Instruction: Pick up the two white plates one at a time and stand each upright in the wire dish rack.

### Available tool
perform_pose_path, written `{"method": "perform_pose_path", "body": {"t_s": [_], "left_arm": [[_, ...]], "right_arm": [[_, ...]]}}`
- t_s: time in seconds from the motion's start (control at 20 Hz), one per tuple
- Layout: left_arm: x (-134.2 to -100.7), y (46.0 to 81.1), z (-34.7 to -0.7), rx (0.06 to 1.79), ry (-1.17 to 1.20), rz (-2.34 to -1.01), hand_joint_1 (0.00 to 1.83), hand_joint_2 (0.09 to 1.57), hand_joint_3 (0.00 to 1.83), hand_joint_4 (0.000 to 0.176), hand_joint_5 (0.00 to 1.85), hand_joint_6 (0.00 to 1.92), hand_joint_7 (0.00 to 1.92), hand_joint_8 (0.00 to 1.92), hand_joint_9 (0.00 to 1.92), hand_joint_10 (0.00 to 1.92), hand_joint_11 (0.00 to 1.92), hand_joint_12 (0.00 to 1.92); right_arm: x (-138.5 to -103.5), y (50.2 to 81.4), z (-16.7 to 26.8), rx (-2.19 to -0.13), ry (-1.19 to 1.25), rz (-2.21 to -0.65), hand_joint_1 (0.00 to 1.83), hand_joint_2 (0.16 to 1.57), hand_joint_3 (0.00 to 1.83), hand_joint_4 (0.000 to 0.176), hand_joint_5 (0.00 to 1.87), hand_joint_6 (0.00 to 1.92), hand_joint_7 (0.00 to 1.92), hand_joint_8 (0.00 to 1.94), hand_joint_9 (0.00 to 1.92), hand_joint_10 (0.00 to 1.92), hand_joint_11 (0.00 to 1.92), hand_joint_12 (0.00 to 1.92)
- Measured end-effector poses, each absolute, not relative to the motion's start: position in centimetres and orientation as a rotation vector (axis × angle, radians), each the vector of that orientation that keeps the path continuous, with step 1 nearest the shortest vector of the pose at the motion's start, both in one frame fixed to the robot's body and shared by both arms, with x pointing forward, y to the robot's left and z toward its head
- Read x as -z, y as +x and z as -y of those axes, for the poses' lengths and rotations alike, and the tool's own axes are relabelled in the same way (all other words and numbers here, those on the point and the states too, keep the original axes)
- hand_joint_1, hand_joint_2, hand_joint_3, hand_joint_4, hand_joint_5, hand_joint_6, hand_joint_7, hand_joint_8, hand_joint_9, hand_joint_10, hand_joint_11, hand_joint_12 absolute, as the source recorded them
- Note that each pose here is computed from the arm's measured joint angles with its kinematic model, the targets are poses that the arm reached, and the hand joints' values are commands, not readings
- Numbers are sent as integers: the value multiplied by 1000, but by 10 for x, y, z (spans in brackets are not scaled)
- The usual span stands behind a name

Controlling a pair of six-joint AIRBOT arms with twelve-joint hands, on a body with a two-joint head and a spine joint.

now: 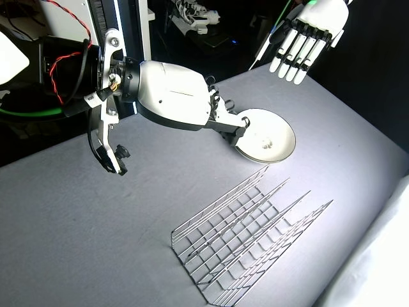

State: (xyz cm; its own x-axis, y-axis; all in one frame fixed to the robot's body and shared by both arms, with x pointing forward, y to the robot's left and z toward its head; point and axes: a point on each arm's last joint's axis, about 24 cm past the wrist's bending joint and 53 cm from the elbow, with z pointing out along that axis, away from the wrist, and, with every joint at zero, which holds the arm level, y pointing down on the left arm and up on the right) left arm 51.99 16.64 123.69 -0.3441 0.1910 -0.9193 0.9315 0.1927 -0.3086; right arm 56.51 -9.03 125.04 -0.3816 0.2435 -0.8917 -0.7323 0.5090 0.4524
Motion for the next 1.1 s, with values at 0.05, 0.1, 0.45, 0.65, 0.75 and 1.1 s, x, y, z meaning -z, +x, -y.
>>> {"method": "perform_pose_path", "body": {"t_s": [0.05,0.1,0.45,0.65,0.75,1.1], "left_arm": [[-1237,519,-167,1212,1075,-1694,0,1094,158,0,0,7,0,1,0,0,0,4],[-1234,519,-171,1198,1090,-1693,0,1139,60,0,4,2,0,0,0,0,8,5],[-1230,520,-167,1203,1109,-1699,0,1166,23,0,0,0,0,0,0,0,0,0],[-1228,527,-162,1194,1093,-1706,0,1175,20,0,8,3,0,0,0,0,0,0],[-1227,534,-161,1184,1084,-1709,0,1147,5,0,21,8,0,0,0,0,7,3],[-1168,548,-164,1120,1100,-1863,0,1109,0,0,0,0,0,0,0,0,0,0]], "right_arm": [[-1250,565,90,-1106,-423,-1650,0,1052,171,0,0,0,0,0,0,0,0,0],[-1250,566,89,-1103,-435,-1646,0,1104,66,0,0,0,0,0,0,0,0,0],[-1248,559,80,-1159,-560,-1565,0,1135,26,0,0,0,0,0,0,0,0,0],[-1242,559,83,-1155,-564,-1576,0,1154,26,0,0,0,0,0,0,0,0,0],[-1241,558,82,-1167,-568,-1571,0,1155,22,0,0,0,0,0,0,0,0,0],[-1241,558,84,-1171,-576,-1564,756,1064,0,0,0,0,0,0,0,0,0,0]]}}
